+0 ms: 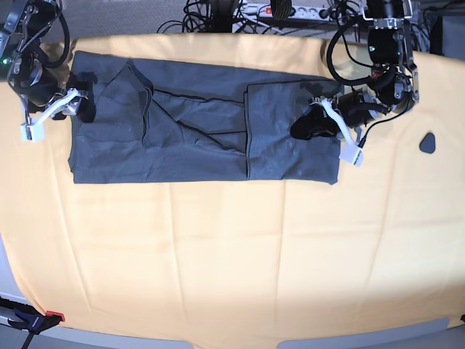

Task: Fold the T-shirt properly
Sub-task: 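Fold the strip end with the left gripper toward the right gripper, then fold the strip end with the right gripper over toward the left gripper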

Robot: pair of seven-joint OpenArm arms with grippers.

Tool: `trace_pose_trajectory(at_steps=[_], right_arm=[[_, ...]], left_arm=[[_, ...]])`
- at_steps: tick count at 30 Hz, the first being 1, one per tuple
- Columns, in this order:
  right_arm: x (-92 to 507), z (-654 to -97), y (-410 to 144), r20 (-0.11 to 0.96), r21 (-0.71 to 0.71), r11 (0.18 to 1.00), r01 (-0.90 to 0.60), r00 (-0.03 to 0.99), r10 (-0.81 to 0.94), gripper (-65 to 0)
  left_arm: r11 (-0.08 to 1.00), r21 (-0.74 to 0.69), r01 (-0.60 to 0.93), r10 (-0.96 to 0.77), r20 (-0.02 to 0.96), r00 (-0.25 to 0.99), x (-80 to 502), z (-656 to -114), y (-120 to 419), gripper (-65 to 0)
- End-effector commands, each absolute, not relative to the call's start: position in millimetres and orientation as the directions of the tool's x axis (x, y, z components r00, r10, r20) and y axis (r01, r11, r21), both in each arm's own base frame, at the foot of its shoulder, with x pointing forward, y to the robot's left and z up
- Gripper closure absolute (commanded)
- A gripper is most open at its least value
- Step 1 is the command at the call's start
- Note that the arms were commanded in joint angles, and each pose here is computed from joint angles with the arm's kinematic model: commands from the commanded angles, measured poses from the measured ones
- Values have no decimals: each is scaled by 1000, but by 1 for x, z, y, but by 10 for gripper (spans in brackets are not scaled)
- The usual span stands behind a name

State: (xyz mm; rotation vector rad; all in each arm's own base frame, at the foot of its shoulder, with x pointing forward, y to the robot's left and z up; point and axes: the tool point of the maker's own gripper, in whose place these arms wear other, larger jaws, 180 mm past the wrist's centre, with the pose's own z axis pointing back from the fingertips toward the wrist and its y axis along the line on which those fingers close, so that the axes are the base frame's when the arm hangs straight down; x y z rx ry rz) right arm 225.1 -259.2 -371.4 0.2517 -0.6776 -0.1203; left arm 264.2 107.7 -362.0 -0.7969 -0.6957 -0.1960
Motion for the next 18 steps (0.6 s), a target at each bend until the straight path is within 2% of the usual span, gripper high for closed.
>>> trace_pose_trajectory(at_steps=[1, 7, 11, 14, 16, 18], right_arm=[[228, -369, -266, 612, 268, 963, 39, 764, -202, -472], [221, -391, -249, 549, 440, 898, 24, 784, -290, -472], [216, -382, -223, 534, 552, 831, -77, 798, -280, -471], [216, -367, -206, 561, 612, 772, -171, 782, -271, -469], [218, -359, -201, 584, 629, 748, -212, 764, -275, -443], [220, -357, -200, 598, 623, 749, -228, 756, -267, -360]], left_arm=[[707, -572, 415, 64, 636, 769, 263, -363, 112, 0], [707, -573, 415, 64, 636, 769, 263, -363, 111, 0], [706, -573, 415, 65, 637, 768, 263, -363, 111, 0], [706, -573, 415, 65, 637, 768, 263, -363, 111, 0], [706, -573, 415, 65, 637, 768, 263, -363, 111, 0], [706, -573, 415, 65, 637, 768, 263, -363, 111, 0]])
